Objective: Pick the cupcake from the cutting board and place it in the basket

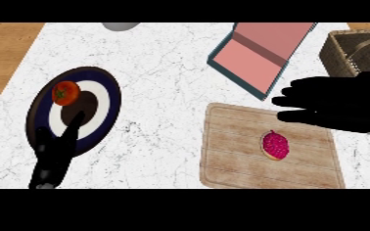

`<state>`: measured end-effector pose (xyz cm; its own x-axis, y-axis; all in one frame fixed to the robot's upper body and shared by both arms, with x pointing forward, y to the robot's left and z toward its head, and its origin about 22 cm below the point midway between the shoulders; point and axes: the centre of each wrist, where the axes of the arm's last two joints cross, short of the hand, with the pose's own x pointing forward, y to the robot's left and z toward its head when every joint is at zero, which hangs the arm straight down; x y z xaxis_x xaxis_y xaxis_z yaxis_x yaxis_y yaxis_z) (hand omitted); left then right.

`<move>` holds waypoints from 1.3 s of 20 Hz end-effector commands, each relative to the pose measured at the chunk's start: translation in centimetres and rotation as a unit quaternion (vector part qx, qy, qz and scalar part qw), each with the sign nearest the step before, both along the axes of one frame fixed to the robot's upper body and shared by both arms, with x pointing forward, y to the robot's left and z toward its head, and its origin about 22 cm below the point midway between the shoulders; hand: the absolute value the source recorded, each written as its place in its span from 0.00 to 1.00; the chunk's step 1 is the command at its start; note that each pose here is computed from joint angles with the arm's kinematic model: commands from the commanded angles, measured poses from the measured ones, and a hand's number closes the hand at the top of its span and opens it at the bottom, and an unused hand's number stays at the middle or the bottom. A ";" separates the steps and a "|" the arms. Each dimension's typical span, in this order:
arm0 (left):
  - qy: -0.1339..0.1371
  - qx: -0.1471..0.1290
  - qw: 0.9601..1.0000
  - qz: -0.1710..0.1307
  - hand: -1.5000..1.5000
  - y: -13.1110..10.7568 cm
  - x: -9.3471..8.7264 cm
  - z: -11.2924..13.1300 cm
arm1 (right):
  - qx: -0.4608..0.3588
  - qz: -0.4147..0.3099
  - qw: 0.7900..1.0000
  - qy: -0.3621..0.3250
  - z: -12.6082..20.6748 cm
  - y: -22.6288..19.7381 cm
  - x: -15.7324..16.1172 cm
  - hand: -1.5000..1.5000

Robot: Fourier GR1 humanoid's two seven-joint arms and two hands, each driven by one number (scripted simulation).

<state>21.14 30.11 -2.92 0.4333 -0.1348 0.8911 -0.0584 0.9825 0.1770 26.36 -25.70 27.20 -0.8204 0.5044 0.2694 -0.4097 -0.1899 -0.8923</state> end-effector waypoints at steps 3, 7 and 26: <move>0.047 -0.013 0.999 0.006 0.50 0.0 -0.7 -1.8 | -0.016 0.029 0.999 0.008 -3.9 -1.0 0.3 0.00; 0.055 -0.023 0.998 -0.006 0.50 -0.6 -0.4 -1.9 | -0.049 0.027 0.998 0.000 -6.3 1.0 1.1 0.00; 0.056 -0.021 0.998 0.007 0.50 -0.6 -2.4 -2.6 | -0.027 0.027 0.999 0.008 -15.1 0.0 2.1 0.00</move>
